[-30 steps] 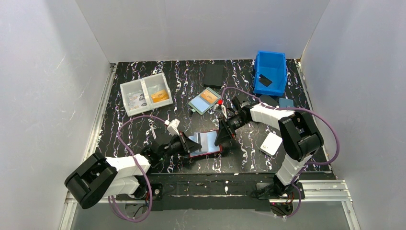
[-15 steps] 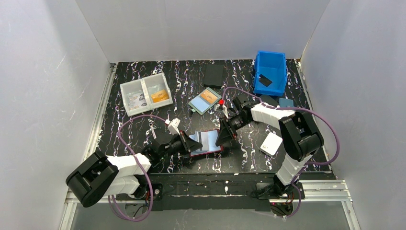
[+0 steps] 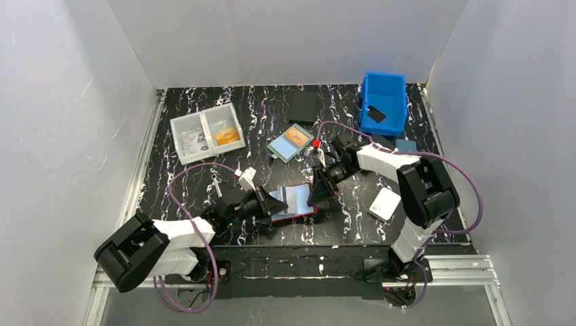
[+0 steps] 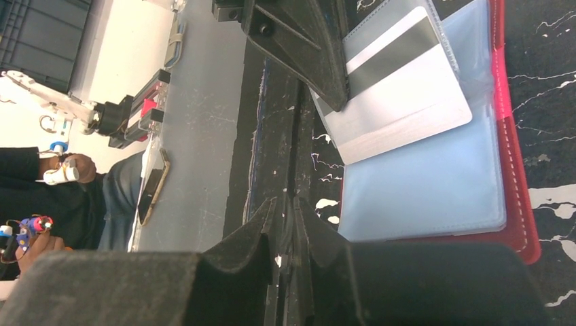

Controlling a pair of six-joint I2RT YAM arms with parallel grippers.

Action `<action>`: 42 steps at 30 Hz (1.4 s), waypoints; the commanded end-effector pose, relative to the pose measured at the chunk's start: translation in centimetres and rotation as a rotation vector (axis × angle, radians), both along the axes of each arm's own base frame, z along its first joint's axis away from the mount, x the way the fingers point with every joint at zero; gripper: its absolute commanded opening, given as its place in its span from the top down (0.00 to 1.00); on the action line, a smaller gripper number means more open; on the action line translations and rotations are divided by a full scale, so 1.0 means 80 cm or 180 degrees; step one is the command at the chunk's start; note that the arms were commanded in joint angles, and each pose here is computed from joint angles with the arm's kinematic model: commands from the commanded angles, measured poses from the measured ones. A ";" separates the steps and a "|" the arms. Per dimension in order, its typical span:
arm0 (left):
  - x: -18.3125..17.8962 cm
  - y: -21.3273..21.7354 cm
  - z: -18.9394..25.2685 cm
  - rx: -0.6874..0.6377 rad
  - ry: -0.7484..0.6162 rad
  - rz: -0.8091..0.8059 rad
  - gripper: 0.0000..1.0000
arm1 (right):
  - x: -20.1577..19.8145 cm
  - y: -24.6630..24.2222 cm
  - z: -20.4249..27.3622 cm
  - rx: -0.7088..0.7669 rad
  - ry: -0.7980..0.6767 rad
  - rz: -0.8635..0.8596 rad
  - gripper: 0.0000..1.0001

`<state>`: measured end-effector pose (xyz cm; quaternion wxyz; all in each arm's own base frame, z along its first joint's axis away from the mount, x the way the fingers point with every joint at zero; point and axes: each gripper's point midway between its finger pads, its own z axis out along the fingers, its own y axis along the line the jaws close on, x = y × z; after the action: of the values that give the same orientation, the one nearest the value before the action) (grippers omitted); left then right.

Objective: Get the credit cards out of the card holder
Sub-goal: Remove the credit card from the card holder.

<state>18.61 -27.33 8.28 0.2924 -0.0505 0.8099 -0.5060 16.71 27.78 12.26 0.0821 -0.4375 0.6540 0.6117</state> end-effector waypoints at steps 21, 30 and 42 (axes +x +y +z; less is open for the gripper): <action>0.010 -0.018 0.029 -0.0180 -0.0257 0.0043 1.00 | 0.012 0.002 0.009 0.0087 0.0078 -0.0035 0.75; 0.010 -0.034 0.035 -0.0268 -0.0303 0.0005 1.00 | 0.022 0.005 -0.008 -0.0115 0.0160 -0.0194 0.69; 0.009 -0.046 0.037 -0.0402 -0.0317 -0.0025 1.00 | 0.042 0.003 -0.028 -0.0332 0.0231 -0.0477 0.61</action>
<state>18.43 -30.03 8.72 0.2982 -0.0442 0.7902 -0.5336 19.06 28.00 10.23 0.0707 -0.3813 0.7091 0.5889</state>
